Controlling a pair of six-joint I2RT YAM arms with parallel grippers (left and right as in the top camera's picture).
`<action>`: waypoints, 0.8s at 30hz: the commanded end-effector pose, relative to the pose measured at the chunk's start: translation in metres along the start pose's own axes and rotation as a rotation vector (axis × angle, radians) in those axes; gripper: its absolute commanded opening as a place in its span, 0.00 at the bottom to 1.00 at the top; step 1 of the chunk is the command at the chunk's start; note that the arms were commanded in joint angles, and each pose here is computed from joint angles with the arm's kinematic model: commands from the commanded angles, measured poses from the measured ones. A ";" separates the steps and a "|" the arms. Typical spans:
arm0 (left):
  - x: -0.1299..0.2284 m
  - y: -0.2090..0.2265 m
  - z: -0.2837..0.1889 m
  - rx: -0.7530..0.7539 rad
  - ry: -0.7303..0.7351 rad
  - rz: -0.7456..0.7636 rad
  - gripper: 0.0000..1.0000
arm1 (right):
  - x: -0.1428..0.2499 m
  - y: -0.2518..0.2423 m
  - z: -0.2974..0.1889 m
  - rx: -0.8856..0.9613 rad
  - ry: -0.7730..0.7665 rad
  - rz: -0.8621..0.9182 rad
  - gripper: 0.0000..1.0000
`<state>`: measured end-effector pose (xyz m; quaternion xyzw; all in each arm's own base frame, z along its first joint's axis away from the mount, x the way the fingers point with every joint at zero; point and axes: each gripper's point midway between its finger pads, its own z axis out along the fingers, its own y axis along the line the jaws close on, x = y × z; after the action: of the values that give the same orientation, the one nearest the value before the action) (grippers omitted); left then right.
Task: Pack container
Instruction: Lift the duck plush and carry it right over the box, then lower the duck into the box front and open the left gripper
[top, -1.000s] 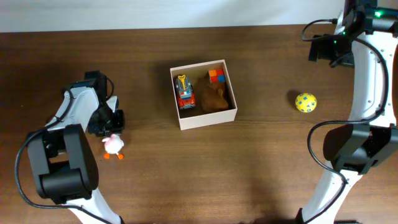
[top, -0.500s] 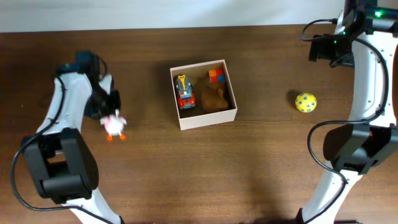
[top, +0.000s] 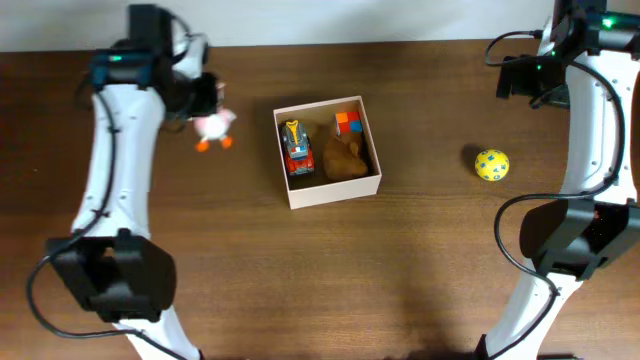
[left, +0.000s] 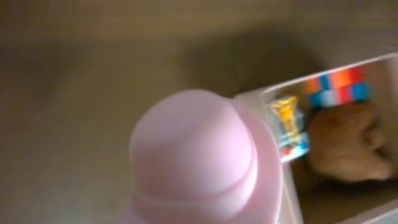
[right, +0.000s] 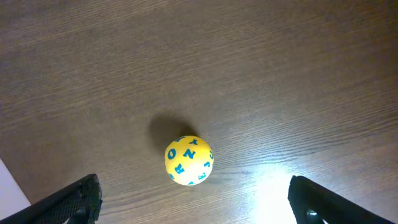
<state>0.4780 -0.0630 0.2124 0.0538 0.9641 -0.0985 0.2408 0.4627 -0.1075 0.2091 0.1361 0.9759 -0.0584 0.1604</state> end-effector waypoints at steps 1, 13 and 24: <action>-0.022 -0.050 -0.011 0.078 -0.096 0.086 0.11 | -0.005 -0.002 -0.008 0.013 -0.029 0.004 0.99; -0.007 -0.134 0.005 0.171 -0.074 0.225 0.07 | -0.005 -0.002 -0.008 0.013 -0.029 0.005 0.99; 0.037 -0.179 0.049 0.206 0.083 0.303 0.06 | -0.005 -0.002 -0.008 0.013 -0.029 0.004 0.99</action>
<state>0.4431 -0.2381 0.1990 0.2255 0.9342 -0.1534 0.2301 0.4627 -0.1075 0.2091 0.1359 0.9759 -0.0584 0.1604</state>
